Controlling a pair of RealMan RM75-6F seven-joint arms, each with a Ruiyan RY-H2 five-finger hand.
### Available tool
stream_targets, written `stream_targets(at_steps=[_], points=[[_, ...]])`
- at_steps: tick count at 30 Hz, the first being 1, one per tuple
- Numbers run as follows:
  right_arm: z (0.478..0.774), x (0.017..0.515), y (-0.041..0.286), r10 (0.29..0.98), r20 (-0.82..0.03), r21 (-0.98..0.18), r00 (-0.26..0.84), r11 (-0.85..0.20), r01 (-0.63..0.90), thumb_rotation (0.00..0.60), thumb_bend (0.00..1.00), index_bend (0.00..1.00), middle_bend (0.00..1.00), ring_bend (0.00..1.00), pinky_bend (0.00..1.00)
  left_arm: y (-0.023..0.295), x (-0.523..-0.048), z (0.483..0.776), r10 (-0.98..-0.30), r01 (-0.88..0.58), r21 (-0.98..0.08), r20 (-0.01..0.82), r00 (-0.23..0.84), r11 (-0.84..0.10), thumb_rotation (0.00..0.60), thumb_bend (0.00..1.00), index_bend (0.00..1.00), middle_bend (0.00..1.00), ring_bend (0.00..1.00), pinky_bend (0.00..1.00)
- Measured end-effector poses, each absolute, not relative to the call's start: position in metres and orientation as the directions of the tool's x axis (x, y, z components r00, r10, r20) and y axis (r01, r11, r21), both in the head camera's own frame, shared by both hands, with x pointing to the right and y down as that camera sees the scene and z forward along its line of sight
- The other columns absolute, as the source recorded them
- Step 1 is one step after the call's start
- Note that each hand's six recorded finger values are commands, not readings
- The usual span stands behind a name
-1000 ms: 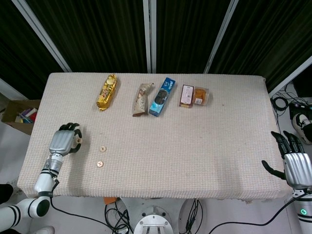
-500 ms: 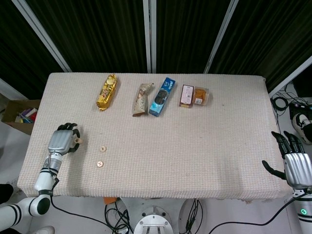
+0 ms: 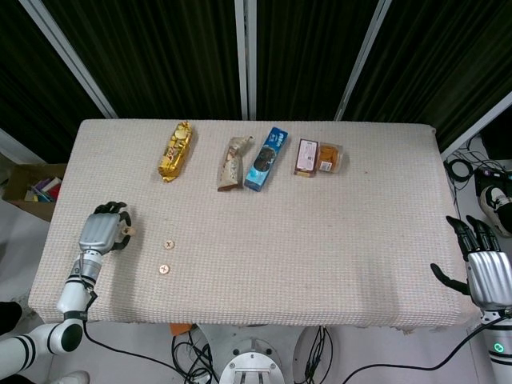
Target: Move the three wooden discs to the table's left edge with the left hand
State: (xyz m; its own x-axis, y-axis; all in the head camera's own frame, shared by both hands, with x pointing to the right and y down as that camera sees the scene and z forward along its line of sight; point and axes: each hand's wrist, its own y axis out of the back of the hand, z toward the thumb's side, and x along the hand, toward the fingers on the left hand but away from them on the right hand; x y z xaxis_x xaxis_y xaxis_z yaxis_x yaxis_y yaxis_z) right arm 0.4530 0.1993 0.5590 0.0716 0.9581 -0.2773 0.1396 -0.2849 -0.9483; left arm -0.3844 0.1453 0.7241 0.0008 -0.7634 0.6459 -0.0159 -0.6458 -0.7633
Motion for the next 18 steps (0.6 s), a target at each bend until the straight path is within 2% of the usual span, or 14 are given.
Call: stream_targets(at_steps=[18], points=[[0.5569, 0.4554, 0.2002, 0.96, -0.271, -0.95, 0.065, -0.278, 0.143, 0.6, 0.15, 0.11, 0.19, 0.04, 0.12, 0.1457, -0.3816, 0.7212, -0.769, -0.003, -0.769, 0.639, 0.007, -0.64, 0.6, 0.33, 0.41, 0.16, 0.11, 0.16]])
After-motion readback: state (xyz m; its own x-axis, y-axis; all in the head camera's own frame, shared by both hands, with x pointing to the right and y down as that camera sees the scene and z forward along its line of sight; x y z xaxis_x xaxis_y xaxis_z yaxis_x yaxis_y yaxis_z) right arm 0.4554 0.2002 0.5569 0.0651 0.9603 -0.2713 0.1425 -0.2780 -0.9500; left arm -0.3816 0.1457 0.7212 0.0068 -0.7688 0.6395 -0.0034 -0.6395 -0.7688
